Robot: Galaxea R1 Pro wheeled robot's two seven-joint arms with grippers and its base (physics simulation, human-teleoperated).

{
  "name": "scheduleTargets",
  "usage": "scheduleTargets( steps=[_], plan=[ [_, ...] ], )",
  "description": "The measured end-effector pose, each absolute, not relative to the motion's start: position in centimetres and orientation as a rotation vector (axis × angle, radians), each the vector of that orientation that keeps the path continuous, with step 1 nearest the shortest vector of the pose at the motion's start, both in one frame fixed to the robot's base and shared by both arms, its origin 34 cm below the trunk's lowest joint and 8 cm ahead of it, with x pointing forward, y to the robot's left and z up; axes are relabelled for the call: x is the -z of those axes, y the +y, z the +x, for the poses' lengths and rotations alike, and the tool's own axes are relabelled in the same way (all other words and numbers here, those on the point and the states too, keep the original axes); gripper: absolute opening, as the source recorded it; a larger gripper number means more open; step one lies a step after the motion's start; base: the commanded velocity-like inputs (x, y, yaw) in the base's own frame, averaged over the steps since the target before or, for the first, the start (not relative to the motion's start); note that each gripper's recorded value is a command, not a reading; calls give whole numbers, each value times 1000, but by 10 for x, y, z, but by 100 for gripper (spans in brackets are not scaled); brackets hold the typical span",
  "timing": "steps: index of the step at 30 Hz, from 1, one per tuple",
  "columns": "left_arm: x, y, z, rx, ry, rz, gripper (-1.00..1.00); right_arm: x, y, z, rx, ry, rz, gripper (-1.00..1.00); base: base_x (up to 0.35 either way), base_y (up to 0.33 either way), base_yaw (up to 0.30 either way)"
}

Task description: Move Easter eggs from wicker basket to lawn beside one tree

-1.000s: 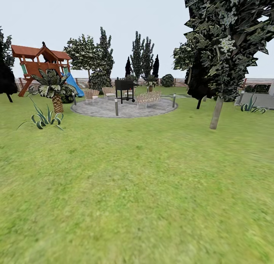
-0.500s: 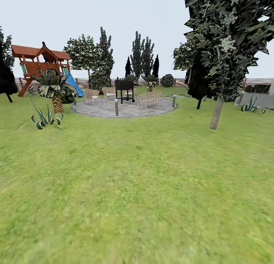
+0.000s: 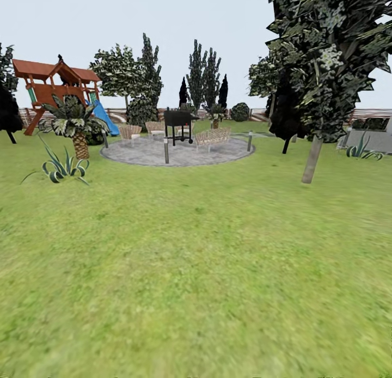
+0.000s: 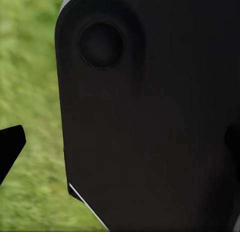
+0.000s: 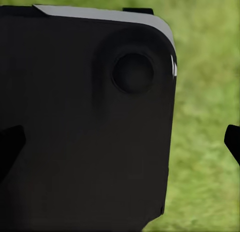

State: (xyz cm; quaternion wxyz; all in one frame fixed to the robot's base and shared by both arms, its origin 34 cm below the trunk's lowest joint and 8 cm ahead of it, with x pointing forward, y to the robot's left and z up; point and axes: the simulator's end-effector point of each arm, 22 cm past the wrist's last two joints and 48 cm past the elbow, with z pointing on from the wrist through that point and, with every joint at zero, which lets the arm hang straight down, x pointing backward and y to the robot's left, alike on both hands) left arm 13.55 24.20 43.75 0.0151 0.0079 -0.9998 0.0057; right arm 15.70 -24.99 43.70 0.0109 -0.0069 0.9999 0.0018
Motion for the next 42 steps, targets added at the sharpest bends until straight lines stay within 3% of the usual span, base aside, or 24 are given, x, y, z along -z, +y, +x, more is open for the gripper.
scheduleTargets(
  steps=[16, 42],
  plan=[
    [-438, 242, 125, -18, -3085, 27, 100, -437, -251, 145, -4, 3149, -1, 100, 0, 0, 15],
    [-438, 242, 112, -19, -3050, 27, 100, -437, -250, 132, -7, 3183, 0, 100, 0, 0, -161]
  ],
)
